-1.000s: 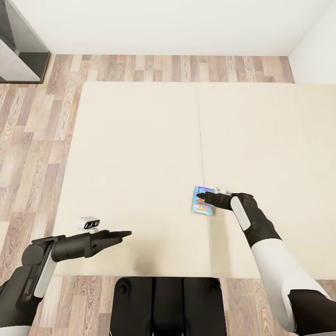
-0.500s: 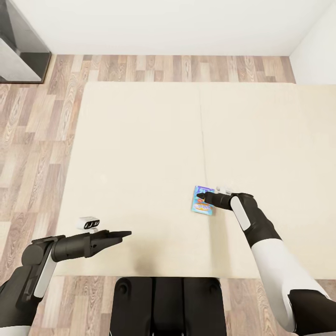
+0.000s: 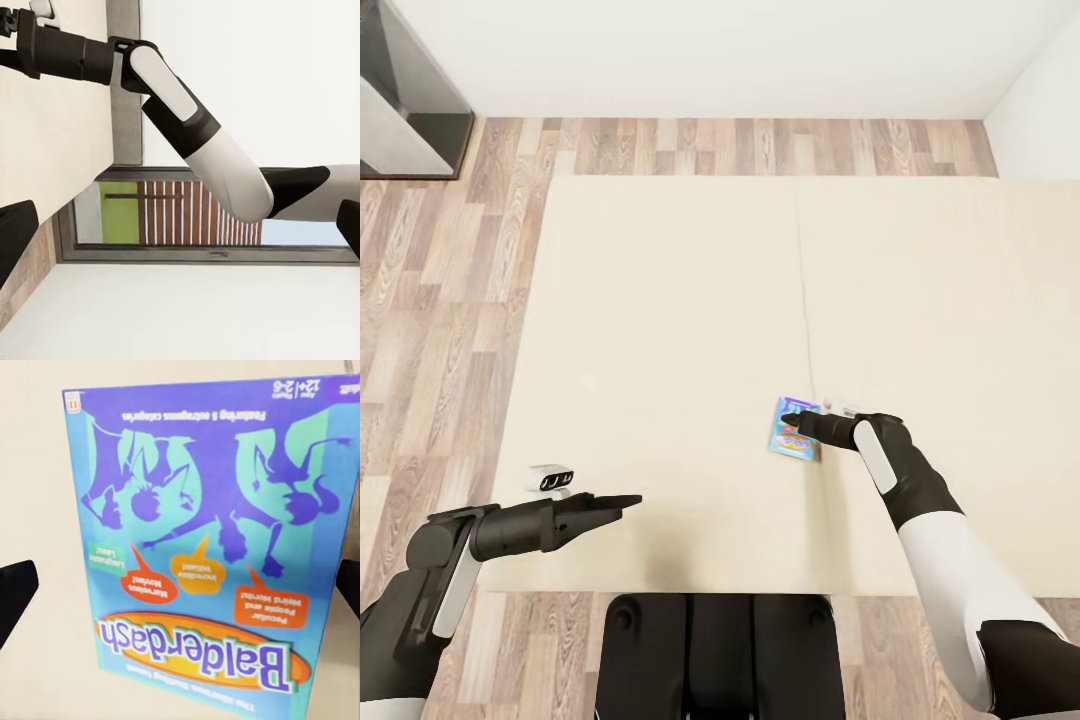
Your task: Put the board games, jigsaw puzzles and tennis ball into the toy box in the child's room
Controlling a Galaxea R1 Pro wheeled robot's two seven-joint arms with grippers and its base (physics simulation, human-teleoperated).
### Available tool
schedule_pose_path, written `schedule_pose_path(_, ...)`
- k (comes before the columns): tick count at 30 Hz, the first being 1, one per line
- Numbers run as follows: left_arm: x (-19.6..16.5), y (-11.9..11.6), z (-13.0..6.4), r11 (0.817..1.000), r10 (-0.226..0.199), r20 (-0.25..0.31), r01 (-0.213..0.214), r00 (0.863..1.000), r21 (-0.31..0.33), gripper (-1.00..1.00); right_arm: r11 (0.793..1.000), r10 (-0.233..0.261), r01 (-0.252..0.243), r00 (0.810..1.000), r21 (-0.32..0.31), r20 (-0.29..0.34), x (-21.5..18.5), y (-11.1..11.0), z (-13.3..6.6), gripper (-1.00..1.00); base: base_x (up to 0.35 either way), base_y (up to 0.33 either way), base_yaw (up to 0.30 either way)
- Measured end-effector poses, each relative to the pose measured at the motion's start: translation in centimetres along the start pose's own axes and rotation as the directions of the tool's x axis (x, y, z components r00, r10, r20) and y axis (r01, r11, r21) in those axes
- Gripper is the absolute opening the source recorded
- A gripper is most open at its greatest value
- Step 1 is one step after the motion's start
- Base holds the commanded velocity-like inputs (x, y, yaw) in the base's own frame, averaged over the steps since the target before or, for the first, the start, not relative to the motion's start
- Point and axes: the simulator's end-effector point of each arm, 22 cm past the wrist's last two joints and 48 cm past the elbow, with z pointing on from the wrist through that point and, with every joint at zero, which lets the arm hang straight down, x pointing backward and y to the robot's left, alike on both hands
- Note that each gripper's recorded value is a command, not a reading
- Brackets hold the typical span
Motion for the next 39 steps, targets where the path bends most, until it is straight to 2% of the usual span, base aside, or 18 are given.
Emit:
schedule_pose_path(7,0.0,0.0,0.0,1.0,0.0,0.0,0.0,1.0,0.0,1.0,1.0,-0.001,0.001,1.0,0.0,0.0,0.0,-0.01,0.0,1.0,0.0,0.056,0.0)
schedule_pose_path(20,0.0,0.0,0.0,1.0,0.0,0.0,0.0,1.0,0.0,1.0,1.0,-0.001,0.001,1.0,0.0,-0.001,-0.02,0.03,-0.03,1.0,0.0,0.219,0.0)
schedule_pose_path(39,-0.21,0.04,-0.24,1.0,0.002,0.008,-0.002,1.0,-0.004,1.0,1.0,0.0,0.0,1.0,-0.001,-0.004,0.04,0.05,-0.04,1.0,0.0,0.049,0.0)
